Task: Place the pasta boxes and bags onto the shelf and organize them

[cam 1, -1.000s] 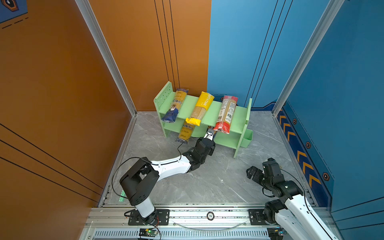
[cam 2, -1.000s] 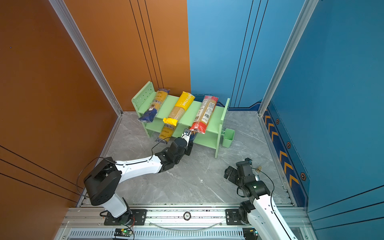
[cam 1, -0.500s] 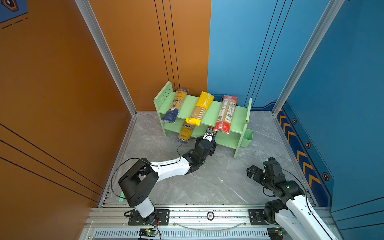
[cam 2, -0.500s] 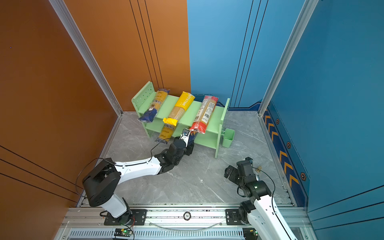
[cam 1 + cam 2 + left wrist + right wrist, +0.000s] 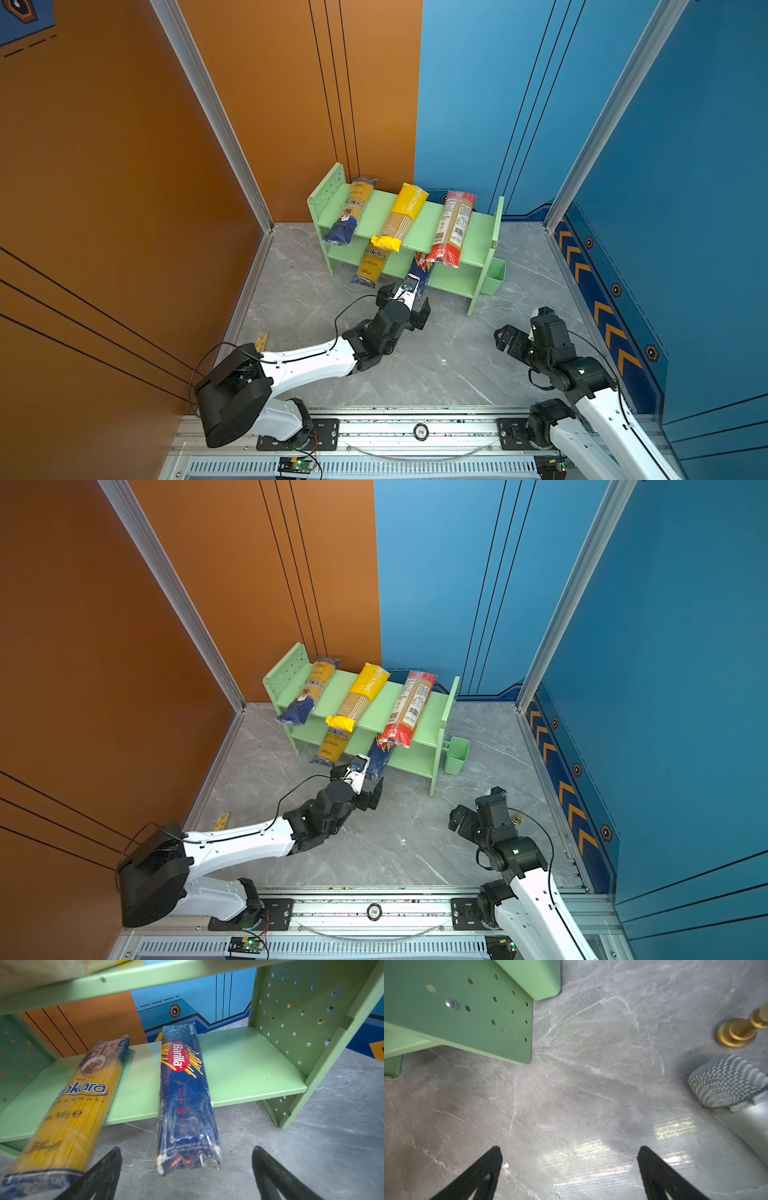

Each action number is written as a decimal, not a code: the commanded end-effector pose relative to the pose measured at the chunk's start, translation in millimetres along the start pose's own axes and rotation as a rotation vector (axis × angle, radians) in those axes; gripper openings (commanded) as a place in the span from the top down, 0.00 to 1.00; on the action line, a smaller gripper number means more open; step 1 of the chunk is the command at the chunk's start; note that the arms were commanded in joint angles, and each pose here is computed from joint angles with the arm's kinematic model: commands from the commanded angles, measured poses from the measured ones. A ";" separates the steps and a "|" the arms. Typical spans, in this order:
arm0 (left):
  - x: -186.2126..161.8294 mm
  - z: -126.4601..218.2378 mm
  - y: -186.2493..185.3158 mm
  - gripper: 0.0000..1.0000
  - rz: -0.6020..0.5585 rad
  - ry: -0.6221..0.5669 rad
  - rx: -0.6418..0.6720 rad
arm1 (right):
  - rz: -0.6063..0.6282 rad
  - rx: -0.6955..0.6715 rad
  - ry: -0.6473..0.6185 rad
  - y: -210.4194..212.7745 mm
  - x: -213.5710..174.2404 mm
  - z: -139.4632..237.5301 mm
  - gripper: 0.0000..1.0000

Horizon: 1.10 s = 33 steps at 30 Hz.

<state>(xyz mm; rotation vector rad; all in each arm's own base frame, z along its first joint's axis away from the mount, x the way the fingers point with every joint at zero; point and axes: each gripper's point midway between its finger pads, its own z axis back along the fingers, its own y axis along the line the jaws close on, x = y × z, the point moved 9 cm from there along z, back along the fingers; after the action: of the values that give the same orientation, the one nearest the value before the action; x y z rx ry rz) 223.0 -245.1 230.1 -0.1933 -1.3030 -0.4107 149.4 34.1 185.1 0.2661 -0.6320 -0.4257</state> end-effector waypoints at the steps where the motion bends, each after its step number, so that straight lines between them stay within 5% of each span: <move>1: 2.3 15.6 14.1 0.02 -0.023 0.002 0.005 | 0.048 -0.020 -0.034 4.7 12.0 6.3 0.00; 19: -17.1 77.5 134.0 0.02 -0.045 -0.069 0.262 | 0.172 -0.047 -0.139 35.4 67.5 -3.7 0.00; 33: -80.0 52.5 208.8 0.02 0.081 -0.085 0.438 | 0.324 -0.104 -0.326 32.7 106.9 -37.2 0.00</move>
<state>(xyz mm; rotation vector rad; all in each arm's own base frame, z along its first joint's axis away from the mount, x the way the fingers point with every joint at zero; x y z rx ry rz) 238.4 -21.4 180.2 0.1694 -1.3244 -0.0678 249.5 25.3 221.6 0.0576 -0.8526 -0.2240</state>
